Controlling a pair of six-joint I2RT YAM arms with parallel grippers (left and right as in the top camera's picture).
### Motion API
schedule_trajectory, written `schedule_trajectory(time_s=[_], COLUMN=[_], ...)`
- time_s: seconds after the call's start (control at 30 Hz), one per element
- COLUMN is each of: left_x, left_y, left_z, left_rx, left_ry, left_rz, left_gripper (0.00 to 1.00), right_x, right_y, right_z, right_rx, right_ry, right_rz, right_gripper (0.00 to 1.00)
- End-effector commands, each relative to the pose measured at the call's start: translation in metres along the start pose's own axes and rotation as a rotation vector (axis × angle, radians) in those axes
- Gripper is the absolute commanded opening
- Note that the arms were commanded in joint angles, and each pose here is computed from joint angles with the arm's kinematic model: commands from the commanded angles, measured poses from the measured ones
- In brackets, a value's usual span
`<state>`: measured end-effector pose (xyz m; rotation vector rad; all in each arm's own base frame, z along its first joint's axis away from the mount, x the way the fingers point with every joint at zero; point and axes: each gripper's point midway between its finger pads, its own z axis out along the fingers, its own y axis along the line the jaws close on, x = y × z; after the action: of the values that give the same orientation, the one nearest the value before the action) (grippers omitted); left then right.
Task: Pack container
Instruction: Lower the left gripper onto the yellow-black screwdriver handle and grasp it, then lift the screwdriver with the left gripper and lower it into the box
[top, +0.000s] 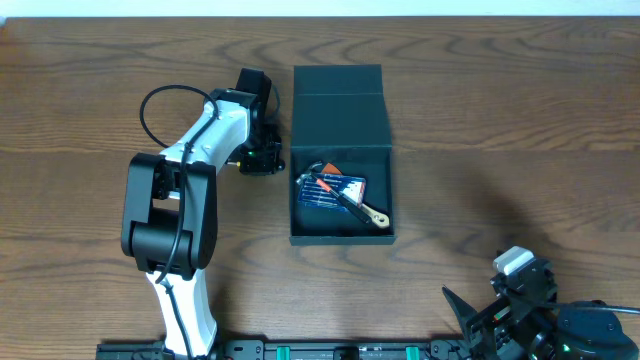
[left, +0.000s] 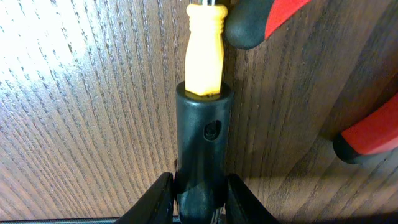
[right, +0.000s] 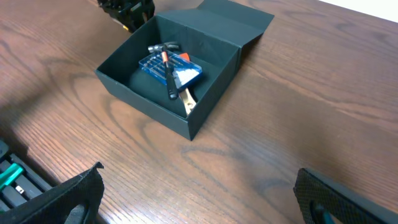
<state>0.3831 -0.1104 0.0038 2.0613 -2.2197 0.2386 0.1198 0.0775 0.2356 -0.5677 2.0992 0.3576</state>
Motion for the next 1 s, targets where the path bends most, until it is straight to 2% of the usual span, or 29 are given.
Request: schedule_trajectory(time_s=[0.0,0.1,0.2,0.33,0.37,0.7,0.97], left_x=[-0.001,-0.001,-0.001,-0.001,0.000,0.004,0.013], left_y=[-0.005,-0.005,-0.005,-0.005,-0.006,-0.012,-0.019], left_z=[-0.005,-0.005,-0.005,-0.006,-0.007,-0.031,-0.067], left_rx=[0.015,0.015,0.015,0.018,0.020,0.081,0.175], left_ry=[-0.004,-0.004,-0.004,-0.002,-0.002,0.003,0.001], left_rz=[0.015,0.031,0.034,0.035,0.036,0.050,0.083], left_gripper=[0.25,0.25,0.19,0.19,0.15,0.15,0.14], right_x=[0.000,0.000,0.000,0.000,0.000,0.000,0.000], right_y=[-0.001,-0.001,-0.001,-0.001,-0.001,-0.001,-0.001], right_z=[0.000,0.000,0.000,0.000,0.000,0.000,0.000], right_rx=[0.007,0.007,0.007,0.007,0.007,0.007,0.007], right_ry=[-0.001,-0.001,-0.001,-0.001,-0.001,-0.001,-0.001], right_rz=[0.020,0.020,0.020,0.020,0.020,0.020,0.020], right_gripper=[0.99,0.99,0.99,0.99,0.99,0.99,0.99])
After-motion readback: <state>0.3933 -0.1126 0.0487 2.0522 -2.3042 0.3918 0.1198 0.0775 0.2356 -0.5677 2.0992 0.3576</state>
